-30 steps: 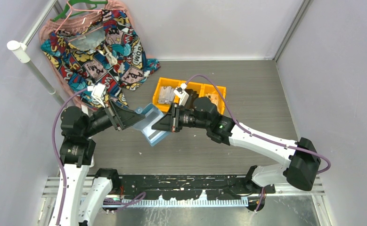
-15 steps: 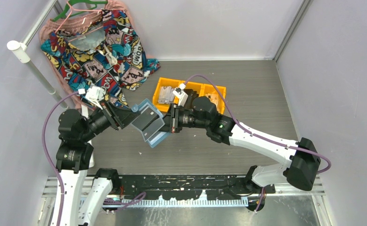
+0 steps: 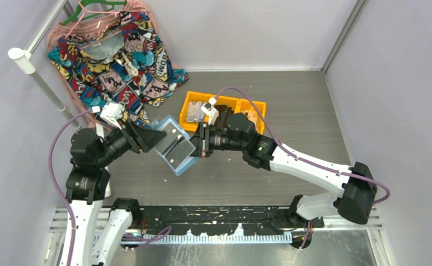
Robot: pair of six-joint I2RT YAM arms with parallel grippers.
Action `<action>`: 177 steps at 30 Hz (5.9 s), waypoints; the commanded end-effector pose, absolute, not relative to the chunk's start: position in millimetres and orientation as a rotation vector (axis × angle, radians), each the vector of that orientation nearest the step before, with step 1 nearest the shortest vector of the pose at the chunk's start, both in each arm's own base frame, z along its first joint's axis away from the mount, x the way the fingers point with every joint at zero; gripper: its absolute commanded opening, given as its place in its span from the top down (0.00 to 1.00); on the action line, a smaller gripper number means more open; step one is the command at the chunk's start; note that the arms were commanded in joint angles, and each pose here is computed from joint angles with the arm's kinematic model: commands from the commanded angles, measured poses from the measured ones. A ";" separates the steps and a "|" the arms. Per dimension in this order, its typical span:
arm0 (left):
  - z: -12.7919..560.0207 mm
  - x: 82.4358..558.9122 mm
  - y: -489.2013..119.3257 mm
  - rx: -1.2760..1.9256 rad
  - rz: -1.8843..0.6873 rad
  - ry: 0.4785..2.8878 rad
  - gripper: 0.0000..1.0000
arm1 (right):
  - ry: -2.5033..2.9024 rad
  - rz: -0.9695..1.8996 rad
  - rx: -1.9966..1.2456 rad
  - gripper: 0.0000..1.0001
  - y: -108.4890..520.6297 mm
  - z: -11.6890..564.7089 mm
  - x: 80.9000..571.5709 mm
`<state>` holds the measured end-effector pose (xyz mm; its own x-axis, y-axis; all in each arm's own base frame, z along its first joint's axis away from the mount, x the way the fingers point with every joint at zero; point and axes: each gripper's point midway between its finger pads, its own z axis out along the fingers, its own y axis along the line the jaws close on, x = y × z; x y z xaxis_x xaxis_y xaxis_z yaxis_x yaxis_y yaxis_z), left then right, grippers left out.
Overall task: Take the credit cards out of the card holder
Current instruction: Remove the credit card from the card holder, then place the credit card in the storage box.
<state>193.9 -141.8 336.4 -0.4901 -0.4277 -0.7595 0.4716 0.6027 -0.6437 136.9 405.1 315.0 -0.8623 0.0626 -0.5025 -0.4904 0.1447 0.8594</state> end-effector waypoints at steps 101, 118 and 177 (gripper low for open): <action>385.8 171.1 -170.2 -0.138 -1.597 1.700 0.64 | 1.662 2.051 0.048 0.99 410.6 388.8 177.5; 388.5 179.5 -167.9 -0.185 -1.590 1.692 0.92 | 1.690 2.054 0.032 0.94 398.0 374.8 164.3; 332.6 166.1 -167.9 0.350 -1.279 1.870 1.00 | 2.534 0.663 -0.011 0.86 277.2 123.0 429.6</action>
